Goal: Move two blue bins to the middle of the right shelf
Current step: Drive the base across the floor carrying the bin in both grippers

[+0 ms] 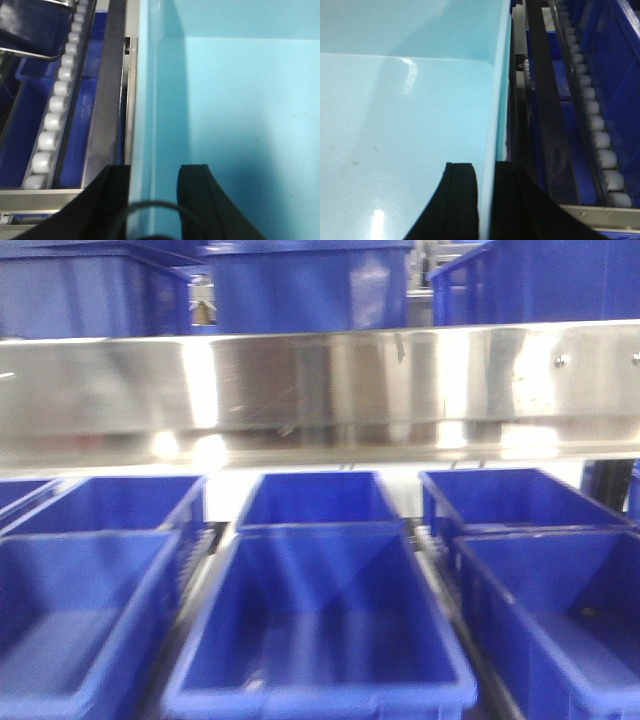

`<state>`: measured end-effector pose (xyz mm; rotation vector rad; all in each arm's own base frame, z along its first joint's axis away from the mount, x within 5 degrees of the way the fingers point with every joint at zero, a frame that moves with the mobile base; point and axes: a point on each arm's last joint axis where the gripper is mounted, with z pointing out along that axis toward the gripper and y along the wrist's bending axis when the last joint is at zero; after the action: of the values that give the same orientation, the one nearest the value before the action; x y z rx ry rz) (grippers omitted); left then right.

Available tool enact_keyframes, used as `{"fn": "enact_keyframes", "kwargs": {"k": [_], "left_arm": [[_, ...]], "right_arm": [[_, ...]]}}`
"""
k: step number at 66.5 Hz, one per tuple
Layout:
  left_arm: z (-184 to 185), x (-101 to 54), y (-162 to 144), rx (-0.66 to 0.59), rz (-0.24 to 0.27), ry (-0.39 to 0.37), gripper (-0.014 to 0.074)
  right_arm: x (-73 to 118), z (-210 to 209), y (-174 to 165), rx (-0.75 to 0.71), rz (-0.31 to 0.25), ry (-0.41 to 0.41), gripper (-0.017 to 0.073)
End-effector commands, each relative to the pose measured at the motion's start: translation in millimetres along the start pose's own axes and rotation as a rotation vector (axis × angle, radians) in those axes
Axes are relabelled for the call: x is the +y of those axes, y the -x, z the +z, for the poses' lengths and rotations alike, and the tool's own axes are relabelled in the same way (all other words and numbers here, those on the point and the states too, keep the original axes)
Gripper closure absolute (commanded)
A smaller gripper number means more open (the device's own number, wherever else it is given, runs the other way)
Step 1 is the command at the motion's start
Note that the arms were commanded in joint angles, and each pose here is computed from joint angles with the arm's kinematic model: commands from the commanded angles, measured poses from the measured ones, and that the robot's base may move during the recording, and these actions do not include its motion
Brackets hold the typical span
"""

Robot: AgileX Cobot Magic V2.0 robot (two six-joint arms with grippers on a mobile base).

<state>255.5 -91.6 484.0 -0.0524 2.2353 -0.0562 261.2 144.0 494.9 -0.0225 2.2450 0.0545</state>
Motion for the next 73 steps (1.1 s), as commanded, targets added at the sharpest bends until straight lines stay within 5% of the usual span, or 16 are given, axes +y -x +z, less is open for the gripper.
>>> {"fn": "enact_keyframes", "kwargs": {"k": [1,73], "left_arm": [[-15.5,-8.4,6.8,-0.089,0.004,-0.112,0.0704],[-15.5,-8.4,6.8,-0.089,0.004,-0.112,0.0704]], "right_arm": [[2.6,-9.8,10.2,-0.108,-0.008,0.056,0.0721],[2.6,-9.8,10.2,-0.108,-0.008,0.056,0.0721]]}}
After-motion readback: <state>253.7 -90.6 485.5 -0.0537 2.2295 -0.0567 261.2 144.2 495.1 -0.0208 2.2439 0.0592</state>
